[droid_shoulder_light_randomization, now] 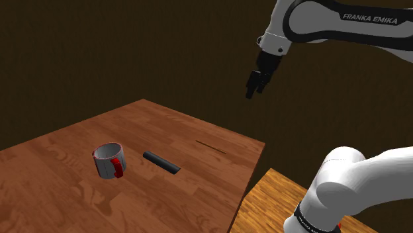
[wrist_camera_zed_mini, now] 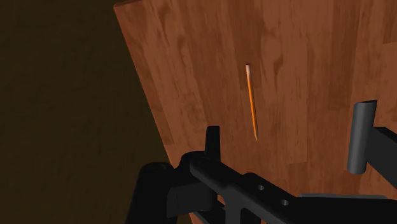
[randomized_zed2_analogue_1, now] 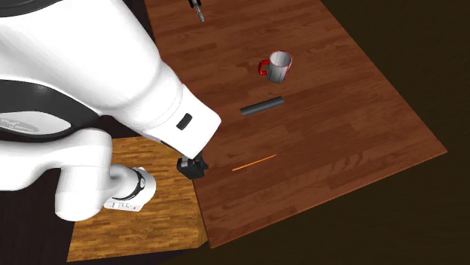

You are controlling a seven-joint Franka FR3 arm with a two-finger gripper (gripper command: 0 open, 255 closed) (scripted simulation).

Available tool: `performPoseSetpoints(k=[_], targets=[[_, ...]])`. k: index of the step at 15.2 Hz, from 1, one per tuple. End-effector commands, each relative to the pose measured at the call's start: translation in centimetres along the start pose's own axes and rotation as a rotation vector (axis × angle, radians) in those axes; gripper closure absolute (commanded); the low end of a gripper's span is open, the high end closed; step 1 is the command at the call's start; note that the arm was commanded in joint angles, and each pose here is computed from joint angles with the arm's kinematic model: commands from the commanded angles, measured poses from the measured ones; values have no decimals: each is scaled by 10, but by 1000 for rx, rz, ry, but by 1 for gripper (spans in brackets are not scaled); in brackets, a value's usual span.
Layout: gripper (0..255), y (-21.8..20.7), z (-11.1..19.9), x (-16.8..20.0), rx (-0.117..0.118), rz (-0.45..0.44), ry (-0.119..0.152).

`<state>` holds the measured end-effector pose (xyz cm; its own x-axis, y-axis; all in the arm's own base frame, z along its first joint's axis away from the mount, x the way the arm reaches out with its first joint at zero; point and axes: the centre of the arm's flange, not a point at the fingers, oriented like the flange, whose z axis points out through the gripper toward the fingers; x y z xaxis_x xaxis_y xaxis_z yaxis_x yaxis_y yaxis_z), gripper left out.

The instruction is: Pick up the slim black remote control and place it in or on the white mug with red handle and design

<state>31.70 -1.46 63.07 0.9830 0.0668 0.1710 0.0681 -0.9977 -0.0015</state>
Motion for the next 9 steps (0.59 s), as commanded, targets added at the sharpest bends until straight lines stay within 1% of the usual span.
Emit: performPoseSetpoints(k=[1,9], targets=[[0,0,0,0,0,0,0],[0,-56,74,55,21,-24,-44]])
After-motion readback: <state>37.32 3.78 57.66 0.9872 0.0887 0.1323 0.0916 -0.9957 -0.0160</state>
